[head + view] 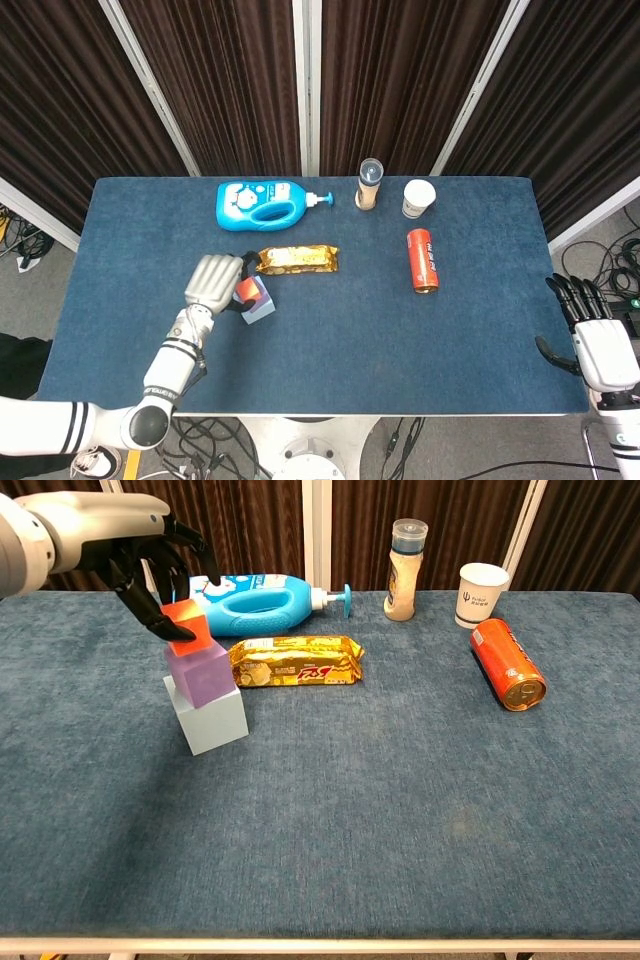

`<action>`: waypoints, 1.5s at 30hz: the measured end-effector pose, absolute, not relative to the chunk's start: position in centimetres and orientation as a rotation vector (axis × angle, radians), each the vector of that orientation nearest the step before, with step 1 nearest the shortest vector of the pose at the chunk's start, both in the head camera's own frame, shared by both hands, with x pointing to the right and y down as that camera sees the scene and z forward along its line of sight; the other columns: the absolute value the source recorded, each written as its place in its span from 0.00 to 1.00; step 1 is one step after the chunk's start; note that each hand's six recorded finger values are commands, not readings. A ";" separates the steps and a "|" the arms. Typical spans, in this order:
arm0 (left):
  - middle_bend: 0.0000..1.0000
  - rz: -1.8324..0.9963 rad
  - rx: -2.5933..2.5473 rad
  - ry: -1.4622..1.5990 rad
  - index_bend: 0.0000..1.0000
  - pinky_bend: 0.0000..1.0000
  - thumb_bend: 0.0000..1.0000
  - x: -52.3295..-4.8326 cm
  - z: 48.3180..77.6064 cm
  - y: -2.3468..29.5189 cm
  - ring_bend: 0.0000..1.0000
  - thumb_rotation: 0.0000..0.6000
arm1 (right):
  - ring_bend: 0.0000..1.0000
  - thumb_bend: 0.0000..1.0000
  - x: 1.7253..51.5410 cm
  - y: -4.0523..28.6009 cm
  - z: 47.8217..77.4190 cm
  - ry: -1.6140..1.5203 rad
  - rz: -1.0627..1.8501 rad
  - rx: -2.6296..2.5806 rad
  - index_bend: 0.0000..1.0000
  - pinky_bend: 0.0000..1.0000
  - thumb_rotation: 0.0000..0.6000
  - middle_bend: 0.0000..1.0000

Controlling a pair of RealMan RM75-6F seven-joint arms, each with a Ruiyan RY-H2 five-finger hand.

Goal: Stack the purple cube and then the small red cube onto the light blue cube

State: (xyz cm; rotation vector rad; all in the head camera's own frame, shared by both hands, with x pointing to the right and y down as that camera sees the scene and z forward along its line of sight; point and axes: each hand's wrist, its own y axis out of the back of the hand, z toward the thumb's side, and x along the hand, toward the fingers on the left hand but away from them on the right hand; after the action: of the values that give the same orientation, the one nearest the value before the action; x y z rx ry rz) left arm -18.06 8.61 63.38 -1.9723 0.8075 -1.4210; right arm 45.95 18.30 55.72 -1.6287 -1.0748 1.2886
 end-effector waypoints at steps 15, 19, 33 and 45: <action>0.67 -1.433 -1.954 0.846 0.36 0.46 0.31 -17.7 64.2 8.6 0.45 1.00 | 0.00 0.20 46.0 18.3 55.7 -1.079 1.290 -1.619 0.02 0.00 1.00 0.06; 0.67 -1.431 -1.947 0.849 0.36 0.46 0.31 -17.7 64.4 8.4 0.45 1.00 | 0.00 0.20 46.1 18.2 55.7 -1.081 1.292 -1.619 0.02 0.00 1.00 0.06; 0.67 -1.450 -1.949 0.879 0.36 0.46 0.31 -18.1 65.3 8.7 0.45 1.00 | 0.00 0.20 46.1 18.2 56.0 -1.070 1.304 -1.631 0.02 0.00 1.00 0.06; 0.66 -1.446 -1.951 0.885 0.36 0.46 0.31 -17.7 65.6 8.7 0.45 1.00 | 0.00 0.20 46.2 18.2 55.9 -1.072 1.305 -1.639 0.02 0.00 1.00 0.06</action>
State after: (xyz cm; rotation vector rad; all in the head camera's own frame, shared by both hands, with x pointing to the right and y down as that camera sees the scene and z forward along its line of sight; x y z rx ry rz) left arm -17.74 8.74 65.64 -1.9514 0.8852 -1.4458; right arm 46.23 18.19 55.89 -1.6391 -1.0722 1.3045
